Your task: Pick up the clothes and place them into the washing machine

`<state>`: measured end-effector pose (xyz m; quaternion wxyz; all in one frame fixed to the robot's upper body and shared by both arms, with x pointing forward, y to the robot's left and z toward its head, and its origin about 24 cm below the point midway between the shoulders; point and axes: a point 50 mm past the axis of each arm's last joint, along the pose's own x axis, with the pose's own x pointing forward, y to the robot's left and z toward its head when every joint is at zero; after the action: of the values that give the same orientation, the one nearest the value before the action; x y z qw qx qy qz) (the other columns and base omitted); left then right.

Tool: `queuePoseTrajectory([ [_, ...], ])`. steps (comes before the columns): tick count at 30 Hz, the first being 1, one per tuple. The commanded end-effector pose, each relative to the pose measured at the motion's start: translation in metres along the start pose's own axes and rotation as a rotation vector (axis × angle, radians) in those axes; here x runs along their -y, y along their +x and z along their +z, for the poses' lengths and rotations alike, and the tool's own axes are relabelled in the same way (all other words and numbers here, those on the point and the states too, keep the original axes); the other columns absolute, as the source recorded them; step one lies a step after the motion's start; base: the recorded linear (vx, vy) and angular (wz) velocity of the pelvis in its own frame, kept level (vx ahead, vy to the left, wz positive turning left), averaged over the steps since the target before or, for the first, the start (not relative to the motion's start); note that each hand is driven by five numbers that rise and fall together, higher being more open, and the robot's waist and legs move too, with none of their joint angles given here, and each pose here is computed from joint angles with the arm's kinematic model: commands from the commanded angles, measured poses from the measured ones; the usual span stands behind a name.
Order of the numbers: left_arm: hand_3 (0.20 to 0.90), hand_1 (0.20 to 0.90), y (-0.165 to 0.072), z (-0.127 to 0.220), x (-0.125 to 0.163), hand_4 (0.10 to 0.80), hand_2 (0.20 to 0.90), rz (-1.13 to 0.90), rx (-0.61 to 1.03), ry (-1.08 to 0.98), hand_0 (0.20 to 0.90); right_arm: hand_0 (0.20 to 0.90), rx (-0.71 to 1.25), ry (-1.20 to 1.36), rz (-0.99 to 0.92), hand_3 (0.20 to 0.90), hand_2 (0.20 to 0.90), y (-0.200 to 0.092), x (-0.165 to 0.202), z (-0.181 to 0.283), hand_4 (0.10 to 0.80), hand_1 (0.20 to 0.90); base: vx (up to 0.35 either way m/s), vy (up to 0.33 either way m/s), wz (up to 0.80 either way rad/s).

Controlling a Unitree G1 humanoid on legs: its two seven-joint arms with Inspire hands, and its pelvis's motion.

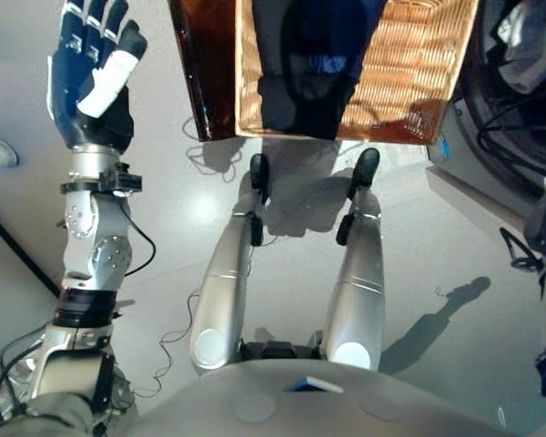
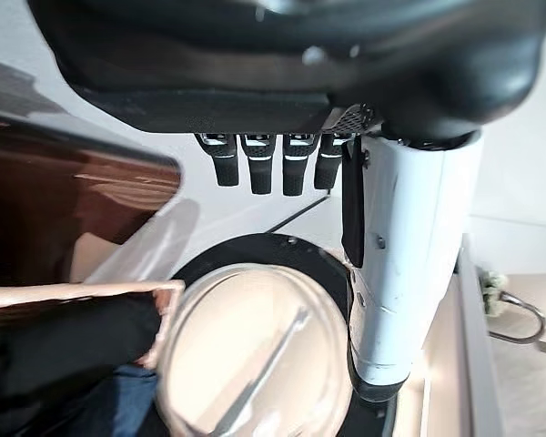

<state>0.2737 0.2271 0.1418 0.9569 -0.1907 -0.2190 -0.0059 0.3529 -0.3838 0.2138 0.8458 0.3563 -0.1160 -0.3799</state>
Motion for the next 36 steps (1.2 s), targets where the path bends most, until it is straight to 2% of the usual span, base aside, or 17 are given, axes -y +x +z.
queuePoseTrajectory([
  [1, 0.900, 0.900, -0.017, 0.023, -0.004, 0.800, 0.900, -0.007, 0.130, 0.012, 0.900, 0.900, 0.048, -0.224, -0.014, 0.900, 0.900, 0.001, 0.032, -0.010, 0.800, 0.900, -0.039, -0.024, -0.10],
  [7, 0.900, 0.900, -0.019, 0.021, -0.007, 0.800, 0.900, -0.012, 0.105, 0.026, 0.900, 0.900, 0.043, -0.254, -0.006, 0.900, 0.900, 0.000, 0.032, -0.012, 0.800, 0.900, -0.017, -0.013, 0.00],
  [8, 0.900, 0.900, -0.020, 0.020, -0.006, 0.800, 0.900, -0.016, 0.104, 0.016, 0.900, 0.900, 0.048, -0.123, 0.019, 0.900, 0.900, -0.001, 0.027, -0.015, 0.800, 0.900, 0.033, -0.003, 0.01],
  [9, 0.900, 0.900, -0.021, 0.018, -0.007, 0.800, 0.900, -0.012, 0.093, 0.017, 0.900, 0.900, 0.045, -0.108, 0.017, 0.900, 0.900, -0.002, 0.031, -0.019, 0.800, 0.900, 0.043, -0.007, 0.01],
  [11, 0.900, 0.900, -0.022, 0.017, -0.010, 0.800, 0.900, -0.004, 0.084, 0.031, 0.900, 0.900, 0.036, -0.346, 0.039, 0.900, 0.900, -0.003, 0.034, -0.026, 0.800, 0.900, 0.019, -0.004, 0.00],
  [13, 0.900, 0.900, -0.025, 0.013, -0.016, 0.800, 0.900, 0.014, 0.059, 0.042, 0.900, 0.900, 0.026, -0.560, 0.199, 0.900, 0.900, -0.015, 0.017, -0.059, 0.800, 0.900, 0.037, -0.002, -0.01],
  [19, 0.900, 0.900, -0.035, 0.007, -0.033, 0.800, 0.900, 0.096, 0.035, 0.091, 0.900, 0.900, 0.114, -0.725, 0.388, 0.900, 0.900, -0.039, 0.005, -0.084, 0.800, 0.900, 0.040, 0.007, -0.09],
  [27, 0.900, 0.900, -0.054, -0.021, -0.053, 0.800, 0.900, 0.212, -0.107, 0.138, 0.900, 0.900, -0.073, -0.765, 0.486, 0.900, 0.900, -0.071, 0.039, -0.142, 0.800, 0.900, 0.042, -0.006, -0.05],
  [31, 0.900, 0.900, -0.065, -0.037, -0.060, 0.800, 0.900, 0.256, -0.181, 0.162, 0.900, 0.900, -0.134, -0.791, 0.485, 0.900, 0.900, -0.087, 0.063, -0.160, 0.800, 0.900, 0.065, -0.037, -0.04],
  [36, 0.900, 0.900, -0.079, -0.052, -0.068, 0.800, 0.900, 0.305, -0.263, 0.178, 0.900, 0.900, -0.210, -0.917, 0.585, 0.900, 0.900, -0.105, 0.083, -0.175, 0.800, 0.900, 0.152, -0.058, 0.01],
])
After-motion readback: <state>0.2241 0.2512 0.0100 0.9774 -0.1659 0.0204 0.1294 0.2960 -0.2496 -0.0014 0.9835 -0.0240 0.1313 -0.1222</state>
